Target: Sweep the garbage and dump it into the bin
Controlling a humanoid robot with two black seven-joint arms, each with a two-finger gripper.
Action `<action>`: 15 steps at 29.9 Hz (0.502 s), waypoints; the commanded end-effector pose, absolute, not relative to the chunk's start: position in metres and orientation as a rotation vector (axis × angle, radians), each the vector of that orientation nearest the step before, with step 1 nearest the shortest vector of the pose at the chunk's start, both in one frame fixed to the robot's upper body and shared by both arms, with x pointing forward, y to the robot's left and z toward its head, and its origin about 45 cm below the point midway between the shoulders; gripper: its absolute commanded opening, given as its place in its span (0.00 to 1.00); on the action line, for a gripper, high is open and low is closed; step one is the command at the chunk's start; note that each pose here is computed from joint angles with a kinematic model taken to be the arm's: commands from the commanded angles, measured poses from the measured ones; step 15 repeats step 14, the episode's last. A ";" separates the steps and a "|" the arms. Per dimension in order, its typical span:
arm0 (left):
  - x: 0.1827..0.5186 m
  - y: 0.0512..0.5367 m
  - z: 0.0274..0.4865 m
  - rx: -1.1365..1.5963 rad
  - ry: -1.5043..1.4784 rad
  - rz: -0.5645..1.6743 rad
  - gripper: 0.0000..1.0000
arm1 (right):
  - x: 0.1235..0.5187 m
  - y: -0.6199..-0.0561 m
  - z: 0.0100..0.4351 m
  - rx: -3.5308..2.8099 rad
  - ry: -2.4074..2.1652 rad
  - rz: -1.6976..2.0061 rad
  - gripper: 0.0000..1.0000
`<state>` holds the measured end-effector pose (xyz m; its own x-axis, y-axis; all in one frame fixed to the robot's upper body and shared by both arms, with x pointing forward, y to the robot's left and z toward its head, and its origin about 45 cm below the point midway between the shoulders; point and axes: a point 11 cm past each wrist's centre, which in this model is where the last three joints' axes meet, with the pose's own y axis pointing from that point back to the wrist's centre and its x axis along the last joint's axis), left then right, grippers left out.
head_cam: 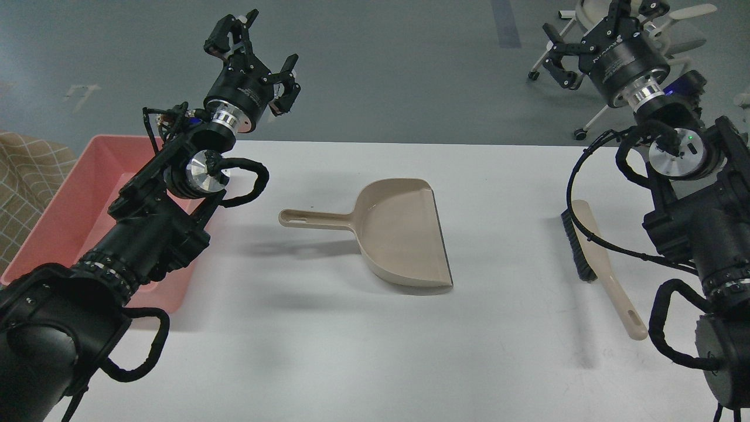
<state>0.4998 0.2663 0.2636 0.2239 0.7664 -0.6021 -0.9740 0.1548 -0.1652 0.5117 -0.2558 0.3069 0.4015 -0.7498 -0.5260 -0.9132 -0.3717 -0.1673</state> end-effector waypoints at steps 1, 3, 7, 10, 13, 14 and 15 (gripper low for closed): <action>0.499 0.284 0.262 -0.738 0.509 1.341 0.94 | 0.515 -0.244 0.297 -2.215 1.412 0.579 1.00; 0.496 0.289 0.260 -0.756 0.515 1.325 0.95 | 0.515 -0.240 0.295 -2.215 1.405 0.590 1.00; 0.482 0.282 0.239 -0.718 0.550 1.254 0.95 | 0.515 -0.235 0.298 -2.219 1.391 0.586 1.00; 0.480 0.278 0.234 -0.674 0.567 1.240 0.95 | 0.515 -0.236 0.299 -2.219 1.390 0.582 1.00; 0.480 0.274 0.233 -0.652 0.562 1.230 0.95 | 0.514 -0.237 0.299 -2.217 1.392 0.580 1.00; 0.480 0.273 0.233 -0.648 0.560 1.226 0.95 | 0.514 -0.237 0.299 -2.217 1.392 0.580 1.00; 0.480 0.273 0.233 -0.648 0.560 1.226 0.95 | 0.514 -0.237 0.299 -2.217 1.392 0.580 1.00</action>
